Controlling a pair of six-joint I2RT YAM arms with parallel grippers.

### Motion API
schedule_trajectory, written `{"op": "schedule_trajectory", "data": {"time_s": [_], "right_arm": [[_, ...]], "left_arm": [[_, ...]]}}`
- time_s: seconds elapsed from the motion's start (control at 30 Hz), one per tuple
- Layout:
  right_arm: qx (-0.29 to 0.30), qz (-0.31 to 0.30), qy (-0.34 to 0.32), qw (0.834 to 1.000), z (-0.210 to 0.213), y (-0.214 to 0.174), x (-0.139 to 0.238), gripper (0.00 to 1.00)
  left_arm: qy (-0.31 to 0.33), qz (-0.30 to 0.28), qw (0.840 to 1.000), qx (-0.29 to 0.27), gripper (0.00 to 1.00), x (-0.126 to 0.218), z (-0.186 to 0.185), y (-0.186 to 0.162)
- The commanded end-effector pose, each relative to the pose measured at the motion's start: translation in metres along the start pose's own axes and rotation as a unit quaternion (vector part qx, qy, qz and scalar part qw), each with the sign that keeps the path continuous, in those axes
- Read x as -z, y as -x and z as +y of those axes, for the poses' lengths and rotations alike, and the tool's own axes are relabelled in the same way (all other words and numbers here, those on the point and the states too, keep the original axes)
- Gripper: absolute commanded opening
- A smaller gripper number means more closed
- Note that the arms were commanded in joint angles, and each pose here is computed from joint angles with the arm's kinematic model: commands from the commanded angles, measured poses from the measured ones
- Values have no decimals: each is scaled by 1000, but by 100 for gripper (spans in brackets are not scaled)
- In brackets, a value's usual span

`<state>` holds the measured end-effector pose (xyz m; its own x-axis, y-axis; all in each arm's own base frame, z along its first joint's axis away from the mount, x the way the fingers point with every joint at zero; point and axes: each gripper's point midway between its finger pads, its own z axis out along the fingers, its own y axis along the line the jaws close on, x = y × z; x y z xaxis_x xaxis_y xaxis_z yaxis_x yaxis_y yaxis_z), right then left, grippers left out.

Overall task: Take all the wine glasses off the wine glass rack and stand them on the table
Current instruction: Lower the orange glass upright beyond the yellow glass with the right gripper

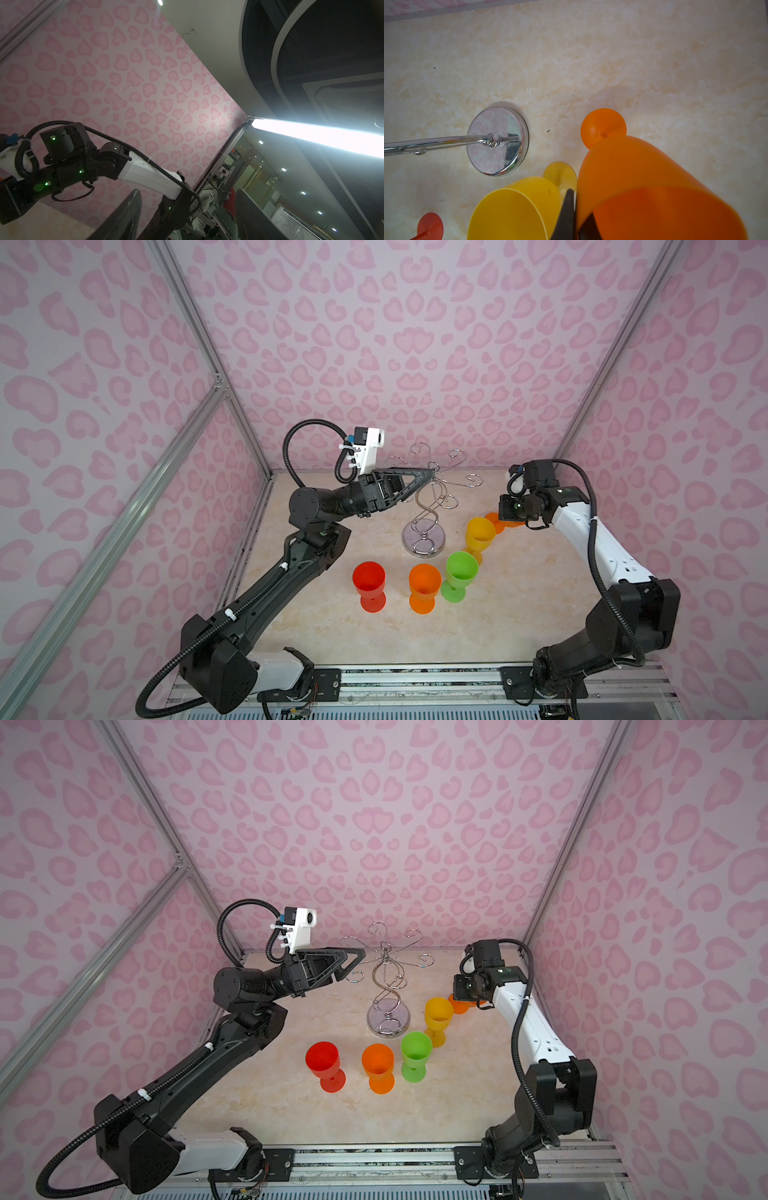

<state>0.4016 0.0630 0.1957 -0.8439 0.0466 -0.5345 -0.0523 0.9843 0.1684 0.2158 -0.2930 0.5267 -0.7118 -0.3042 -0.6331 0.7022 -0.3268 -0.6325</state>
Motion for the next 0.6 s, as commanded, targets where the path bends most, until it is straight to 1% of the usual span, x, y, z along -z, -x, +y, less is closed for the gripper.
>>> {"op": "schedule_trajectory", "data": {"time_s": [0.0,0.2,0.23,0.37,0.57], "right_arm": [[11,12,-10,1000,1,-1,-9,0],[20,37,-23,999,3,-4,-25,0],[21,34,-23,999,4,3,-23,0],[25,60,-24,998,5,-1,-33,0],[27,69,-21,997,7,-2,-43,0]], "left_arm": [[5,5,1000,-25,73,2,-4,-3],[12,9,999,-35,73,5,-9,-4],[14,10,999,-37,73,5,-9,-5],[21,11,999,-44,73,6,-10,-6],[26,14,998,-50,73,8,-10,-9]]}}
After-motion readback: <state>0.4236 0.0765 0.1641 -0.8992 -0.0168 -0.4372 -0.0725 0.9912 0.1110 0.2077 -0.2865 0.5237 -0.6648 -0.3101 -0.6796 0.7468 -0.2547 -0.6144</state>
